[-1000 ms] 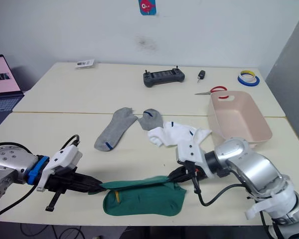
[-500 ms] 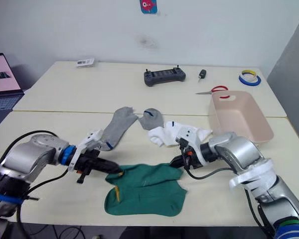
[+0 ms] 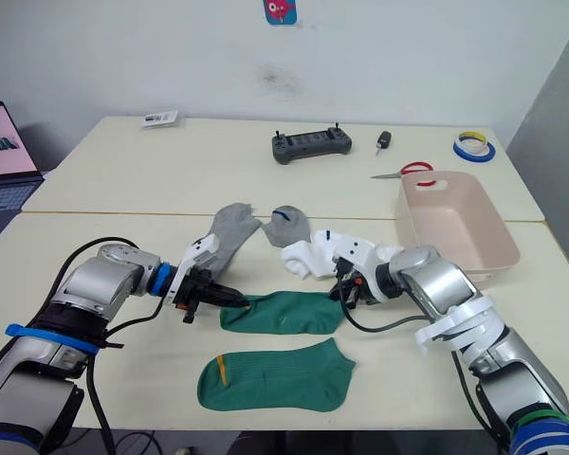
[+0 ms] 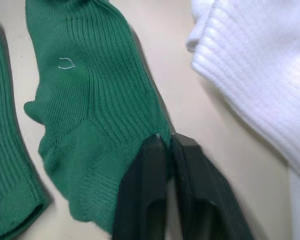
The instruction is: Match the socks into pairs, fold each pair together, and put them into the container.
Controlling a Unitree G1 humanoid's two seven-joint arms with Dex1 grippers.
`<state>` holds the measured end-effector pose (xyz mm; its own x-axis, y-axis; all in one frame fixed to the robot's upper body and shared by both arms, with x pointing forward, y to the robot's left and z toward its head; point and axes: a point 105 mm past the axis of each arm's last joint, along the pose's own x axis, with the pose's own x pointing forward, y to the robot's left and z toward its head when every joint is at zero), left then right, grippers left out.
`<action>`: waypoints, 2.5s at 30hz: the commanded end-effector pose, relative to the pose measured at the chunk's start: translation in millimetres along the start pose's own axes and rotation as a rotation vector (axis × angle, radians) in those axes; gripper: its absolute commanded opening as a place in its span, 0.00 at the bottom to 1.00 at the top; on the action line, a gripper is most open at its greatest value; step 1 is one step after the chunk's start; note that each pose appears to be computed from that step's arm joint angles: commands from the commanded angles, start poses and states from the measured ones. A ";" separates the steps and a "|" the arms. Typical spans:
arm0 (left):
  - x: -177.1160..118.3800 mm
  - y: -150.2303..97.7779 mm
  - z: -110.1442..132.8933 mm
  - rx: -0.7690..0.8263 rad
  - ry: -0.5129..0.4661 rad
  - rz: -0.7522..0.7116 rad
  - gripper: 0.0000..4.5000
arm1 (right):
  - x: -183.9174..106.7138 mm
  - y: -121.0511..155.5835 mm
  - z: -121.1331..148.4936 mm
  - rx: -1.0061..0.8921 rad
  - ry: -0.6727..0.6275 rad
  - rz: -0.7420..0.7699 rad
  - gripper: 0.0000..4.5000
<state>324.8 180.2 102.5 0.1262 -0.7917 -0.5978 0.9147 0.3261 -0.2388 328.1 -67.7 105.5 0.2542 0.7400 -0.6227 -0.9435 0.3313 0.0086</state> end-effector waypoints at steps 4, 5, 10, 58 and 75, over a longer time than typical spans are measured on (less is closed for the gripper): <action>-31.5 5.5 24.0 0.081 -0.074 0.085 0.50 | -24.8 -13.4 9.2 -0.041 -0.043 -0.076 0.62; -37.2 5.6 25.5 0.083 -0.089 0.102 0.58 | -29.2 -15.0 7.7 -0.043 -0.043 -0.086 0.70; -58.5 -1.9 27.8 0.041 -0.171 0.155 0.94 | -51.3 -16.2 5.7 -0.117 -0.061 -0.126 1.00; -16.1 -37.4 -8.2 -0.319 -0.497 0.262 0.00 | -27.4 36.4 -21.0 0.255 -0.180 -0.211 0.65; -41.2 -52.7 20.2 -0.254 -0.589 0.265 0.00 | -48.9 47.6 5.9 0.134 -0.295 -0.149 0.01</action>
<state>282.8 186.1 131.9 0.5840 -0.7840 -0.2105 0.6837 0.6149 -0.3931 275.1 -87.0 117.5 0.4534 0.7739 -0.4422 -0.8335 0.5439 0.0971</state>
